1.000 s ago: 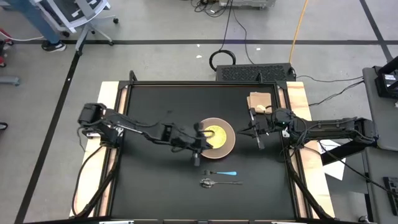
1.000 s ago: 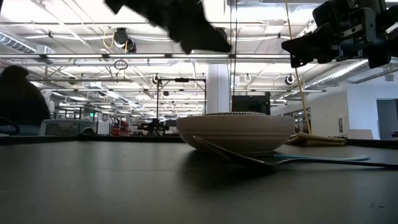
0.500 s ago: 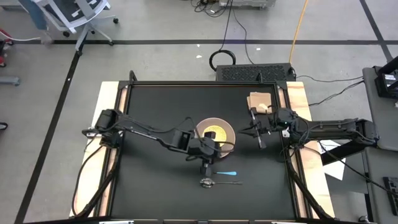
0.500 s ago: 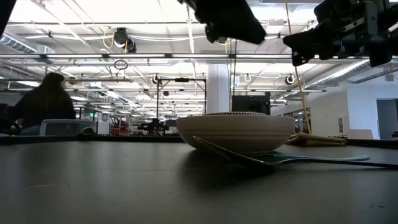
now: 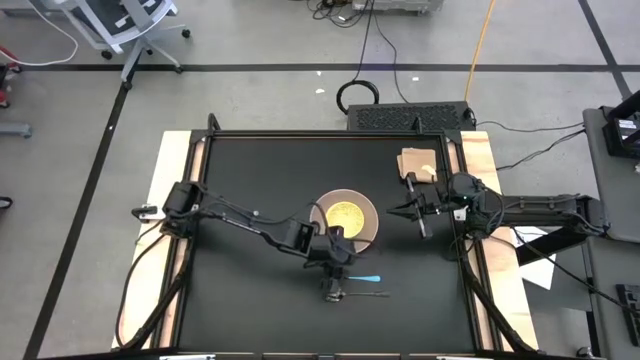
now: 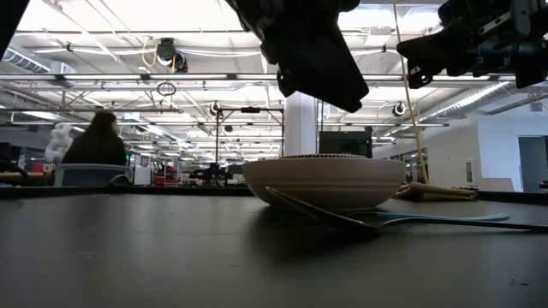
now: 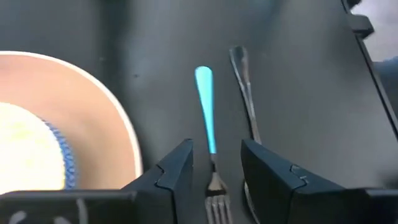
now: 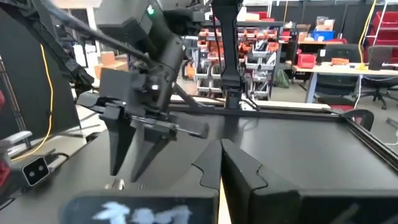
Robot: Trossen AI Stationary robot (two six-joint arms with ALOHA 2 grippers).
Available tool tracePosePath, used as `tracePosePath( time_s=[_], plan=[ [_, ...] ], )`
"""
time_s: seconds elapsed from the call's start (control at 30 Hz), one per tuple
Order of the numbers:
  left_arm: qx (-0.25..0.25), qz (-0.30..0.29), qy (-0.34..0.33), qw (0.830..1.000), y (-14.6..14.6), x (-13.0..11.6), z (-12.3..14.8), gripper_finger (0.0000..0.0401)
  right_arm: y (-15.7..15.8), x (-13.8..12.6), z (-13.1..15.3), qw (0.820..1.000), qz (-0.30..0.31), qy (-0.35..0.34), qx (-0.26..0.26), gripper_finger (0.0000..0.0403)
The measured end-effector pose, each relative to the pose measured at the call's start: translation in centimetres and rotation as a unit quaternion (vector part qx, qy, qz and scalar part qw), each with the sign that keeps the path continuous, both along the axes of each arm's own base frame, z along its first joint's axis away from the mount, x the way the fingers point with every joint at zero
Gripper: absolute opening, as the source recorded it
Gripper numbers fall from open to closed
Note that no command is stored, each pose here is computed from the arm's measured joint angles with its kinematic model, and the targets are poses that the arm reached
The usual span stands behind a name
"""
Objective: Set table place
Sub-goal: Put the light blue fork on the left side of the brown plate
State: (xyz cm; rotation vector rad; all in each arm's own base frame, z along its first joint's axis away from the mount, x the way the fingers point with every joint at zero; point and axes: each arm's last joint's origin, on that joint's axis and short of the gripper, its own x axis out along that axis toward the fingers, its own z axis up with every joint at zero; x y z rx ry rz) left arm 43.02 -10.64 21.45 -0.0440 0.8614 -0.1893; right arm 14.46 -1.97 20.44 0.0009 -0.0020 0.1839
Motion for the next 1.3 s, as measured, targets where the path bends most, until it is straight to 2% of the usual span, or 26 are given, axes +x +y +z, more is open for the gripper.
tracePosePath(
  time_s=[0.2, 0.33, 0.63, 1.17, 1.3],
  plan=[
    [0.000, -0.017, 0.001, 1.000, -1.4, -0.1, -0.6, 0.0125, 0.0, 0.0, 0.0, 1.000, 0.000, -0.001, -0.006, 0.0000],
    [-0.007, -0.032, 0.008, 0.999, -2.2, 0.4, -2.2, 0.0125, 0.0, 0.0, 0.0, 1.000, 0.000, -0.001, -0.006, 0.0000],
    [0.014, -0.003, 0.000, 1.000, -2.4, 1.2, -3.6, 0.0125, 0.0, 0.0, 0.0, 1.000, 0.000, 0.002, -0.001, 0.0000],
    [0.042, -0.001, 0.033, 0.999, -2.5, 1.4, -6.4, 0.0125, 0.0, 0.0, 0.0, 1.000, 0.000, 0.003, 0.007, 0.0000],
    [0.042, 0.000, 0.029, 0.999, -2.5, 1.4, -6.2, 0.0125, 0.0, 0.0, -0.1, 1.000, 0.000, 0.004, 0.007, 0.0000]
  ],
)
